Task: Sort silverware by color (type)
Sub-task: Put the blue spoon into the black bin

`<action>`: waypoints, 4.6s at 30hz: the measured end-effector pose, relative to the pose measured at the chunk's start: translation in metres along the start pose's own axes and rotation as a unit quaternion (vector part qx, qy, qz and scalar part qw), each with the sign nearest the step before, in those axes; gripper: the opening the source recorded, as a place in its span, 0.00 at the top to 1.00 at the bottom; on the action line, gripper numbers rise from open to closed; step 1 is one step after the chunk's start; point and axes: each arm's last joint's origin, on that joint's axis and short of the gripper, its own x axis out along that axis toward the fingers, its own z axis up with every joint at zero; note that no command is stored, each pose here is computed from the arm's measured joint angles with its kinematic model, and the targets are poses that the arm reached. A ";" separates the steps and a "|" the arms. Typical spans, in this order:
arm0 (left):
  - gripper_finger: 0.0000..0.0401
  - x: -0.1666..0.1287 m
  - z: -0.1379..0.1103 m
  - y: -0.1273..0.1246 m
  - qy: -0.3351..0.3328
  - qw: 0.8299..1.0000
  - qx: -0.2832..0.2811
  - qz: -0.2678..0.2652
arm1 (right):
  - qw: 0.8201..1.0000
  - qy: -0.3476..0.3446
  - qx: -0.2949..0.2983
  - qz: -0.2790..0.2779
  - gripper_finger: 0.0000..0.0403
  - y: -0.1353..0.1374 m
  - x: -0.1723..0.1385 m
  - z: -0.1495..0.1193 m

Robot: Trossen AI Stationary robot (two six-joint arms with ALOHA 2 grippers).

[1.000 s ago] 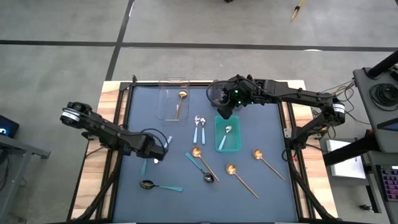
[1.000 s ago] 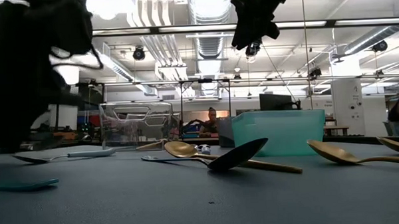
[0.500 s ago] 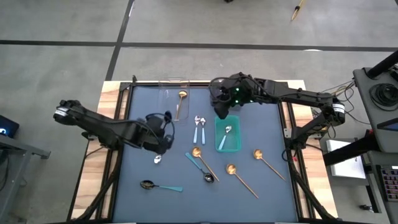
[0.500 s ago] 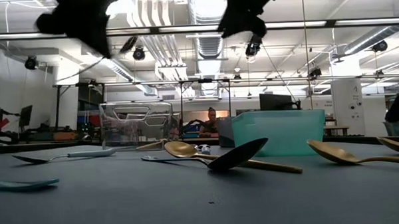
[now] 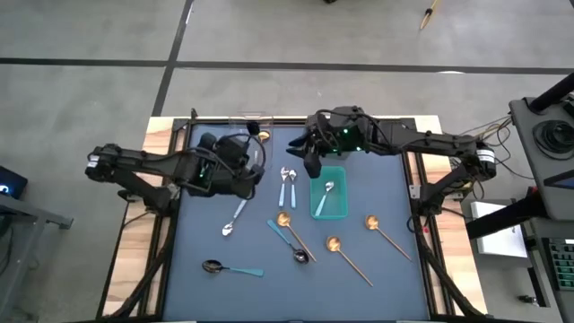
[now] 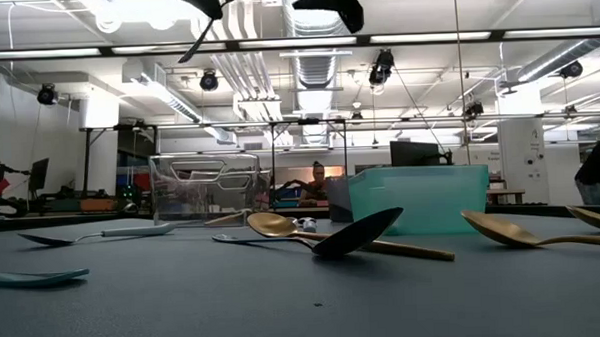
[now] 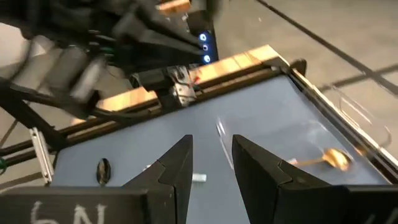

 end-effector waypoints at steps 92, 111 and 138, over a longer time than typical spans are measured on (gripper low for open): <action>0.60 0.034 0.058 -0.025 -0.137 0.898 0.033 -0.416 | 0.993 0.099 -0.037 0.049 0.97 0.006 -0.024 -0.013; 0.54 0.066 0.016 -0.034 -0.147 0.893 -0.040 -0.423 | 0.994 0.089 -0.038 0.051 0.97 0.007 -0.023 -0.011; 0.72 0.073 0.015 -0.044 -0.169 0.874 -0.066 -0.450 | 0.995 0.079 -0.035 0.053 0.97 0.008 -0.021 -0.010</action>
